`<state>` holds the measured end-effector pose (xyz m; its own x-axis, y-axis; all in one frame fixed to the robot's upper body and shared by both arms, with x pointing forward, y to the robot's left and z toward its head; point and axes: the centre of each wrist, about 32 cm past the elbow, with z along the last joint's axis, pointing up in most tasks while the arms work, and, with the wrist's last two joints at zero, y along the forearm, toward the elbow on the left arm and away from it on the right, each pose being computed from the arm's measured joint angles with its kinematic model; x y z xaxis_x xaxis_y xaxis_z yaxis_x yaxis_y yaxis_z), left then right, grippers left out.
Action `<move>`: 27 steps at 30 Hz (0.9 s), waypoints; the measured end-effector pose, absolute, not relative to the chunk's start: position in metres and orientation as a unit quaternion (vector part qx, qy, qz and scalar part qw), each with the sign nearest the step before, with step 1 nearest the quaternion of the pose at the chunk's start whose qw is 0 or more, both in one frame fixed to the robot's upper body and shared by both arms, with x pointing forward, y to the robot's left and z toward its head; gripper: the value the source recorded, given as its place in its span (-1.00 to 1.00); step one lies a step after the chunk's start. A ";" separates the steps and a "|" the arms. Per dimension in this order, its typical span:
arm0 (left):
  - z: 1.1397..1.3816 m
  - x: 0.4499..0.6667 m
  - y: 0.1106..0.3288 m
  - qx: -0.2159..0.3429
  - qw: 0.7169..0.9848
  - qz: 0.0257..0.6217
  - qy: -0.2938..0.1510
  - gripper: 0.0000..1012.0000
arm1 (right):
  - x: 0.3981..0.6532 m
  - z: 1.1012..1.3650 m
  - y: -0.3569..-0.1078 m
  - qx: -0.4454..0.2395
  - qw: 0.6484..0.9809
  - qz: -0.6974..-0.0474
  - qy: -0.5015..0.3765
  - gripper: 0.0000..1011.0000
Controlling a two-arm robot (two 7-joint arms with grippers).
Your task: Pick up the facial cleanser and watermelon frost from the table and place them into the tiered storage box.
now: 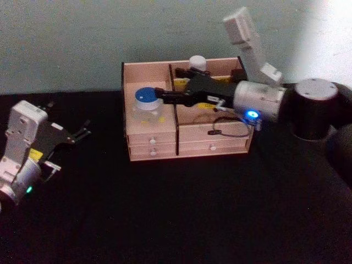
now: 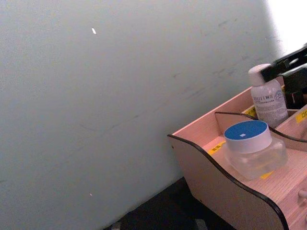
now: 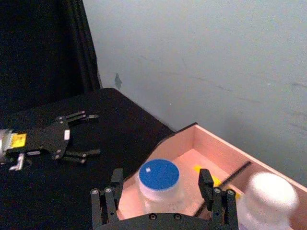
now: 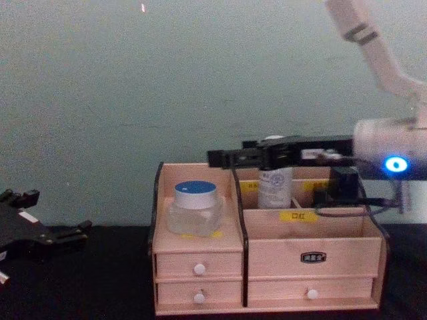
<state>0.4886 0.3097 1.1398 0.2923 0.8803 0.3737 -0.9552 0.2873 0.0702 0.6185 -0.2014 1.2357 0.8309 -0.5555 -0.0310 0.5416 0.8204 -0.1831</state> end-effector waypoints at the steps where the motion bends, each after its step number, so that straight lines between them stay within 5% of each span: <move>1: 1.140 0.489 0.310 0.141 0.791 0.580 -0.132 0.98 | 0.610 1.238 -0.212 -0.078 0.953 -0.289 0.036 0.98; 14: 1.140 0.489 0.310 0.141 0.791 0.580 -0.132 0.98 | 0.555 1.242 -0.282 -0.063 0.930 -0.361 0.009 0.98; 27: 1.140 0.489 0.310 0.141 0.791 0.580 -0.132 0.98 | 0.530 1.246 -0.316 -0.051 0.808 -0.586 -0.026 0.98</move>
<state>0.4886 0.3097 1.1398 0.2923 0.8803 0.3737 -0.9553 0.2873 0.0703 0.5303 -0.3163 1.2458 0.3126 -0.9444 0.1024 0.9497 0.3087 -0.0525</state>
